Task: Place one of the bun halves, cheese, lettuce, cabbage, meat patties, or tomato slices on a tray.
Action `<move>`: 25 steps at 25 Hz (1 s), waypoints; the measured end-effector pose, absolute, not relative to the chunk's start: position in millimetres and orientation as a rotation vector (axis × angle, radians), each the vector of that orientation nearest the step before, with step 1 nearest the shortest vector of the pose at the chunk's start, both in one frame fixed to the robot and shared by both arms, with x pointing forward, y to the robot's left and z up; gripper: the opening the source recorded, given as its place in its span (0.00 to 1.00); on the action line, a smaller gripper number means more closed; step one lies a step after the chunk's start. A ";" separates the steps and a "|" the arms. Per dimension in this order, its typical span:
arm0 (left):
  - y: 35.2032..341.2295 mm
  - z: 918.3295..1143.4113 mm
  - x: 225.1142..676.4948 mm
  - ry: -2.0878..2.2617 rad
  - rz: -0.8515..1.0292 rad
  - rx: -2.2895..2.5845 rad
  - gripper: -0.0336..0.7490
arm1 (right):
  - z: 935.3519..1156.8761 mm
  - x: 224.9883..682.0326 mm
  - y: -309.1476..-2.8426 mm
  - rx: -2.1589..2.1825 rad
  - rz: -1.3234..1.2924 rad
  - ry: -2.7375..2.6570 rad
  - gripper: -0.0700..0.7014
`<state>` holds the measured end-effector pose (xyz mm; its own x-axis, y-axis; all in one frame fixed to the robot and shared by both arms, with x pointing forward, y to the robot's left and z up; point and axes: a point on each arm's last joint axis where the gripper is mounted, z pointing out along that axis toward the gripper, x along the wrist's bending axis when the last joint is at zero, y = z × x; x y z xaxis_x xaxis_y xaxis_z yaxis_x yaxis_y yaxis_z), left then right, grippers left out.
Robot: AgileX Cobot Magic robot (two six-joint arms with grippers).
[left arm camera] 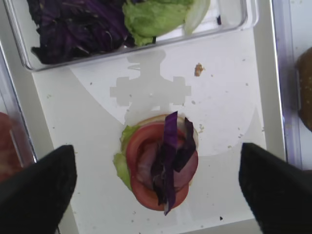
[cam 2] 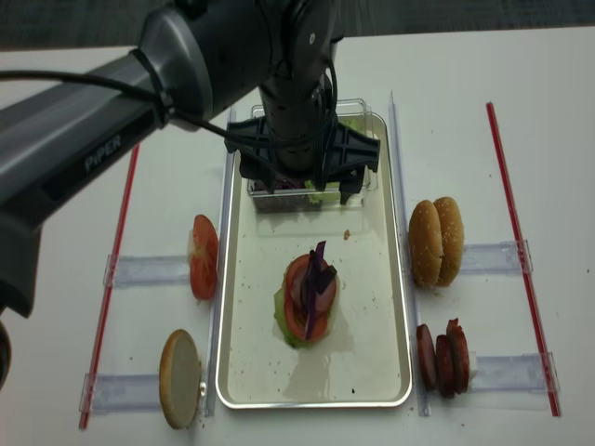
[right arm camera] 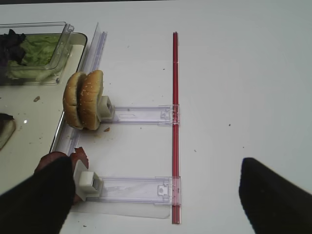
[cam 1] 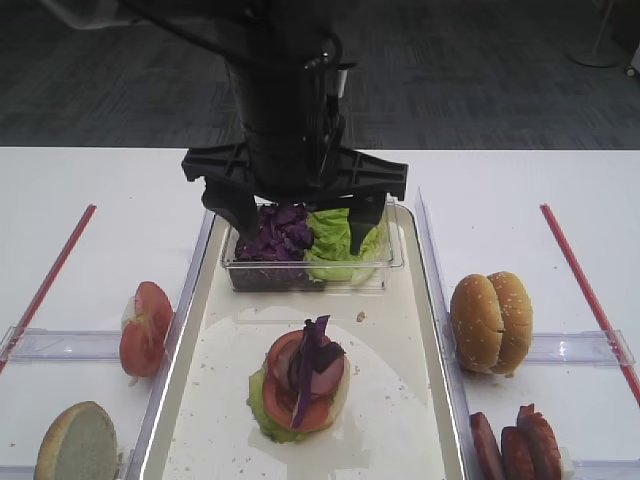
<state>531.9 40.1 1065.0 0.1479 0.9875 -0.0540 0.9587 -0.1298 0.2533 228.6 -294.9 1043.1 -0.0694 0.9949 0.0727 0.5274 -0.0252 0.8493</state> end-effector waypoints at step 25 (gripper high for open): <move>75.3 1087.1 566.8 1.899 0.253 2.123 0.84 | 1043.1 228.6 -294.9 1.607 0.999 1.654 0.99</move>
<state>566.8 75.3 1087.1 0.1203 0.9912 -0.0560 0.9419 -0.0961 0.3220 228.6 -294.9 1043.1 -0.0694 0.9949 0.0727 0.5274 -0.0252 0.8493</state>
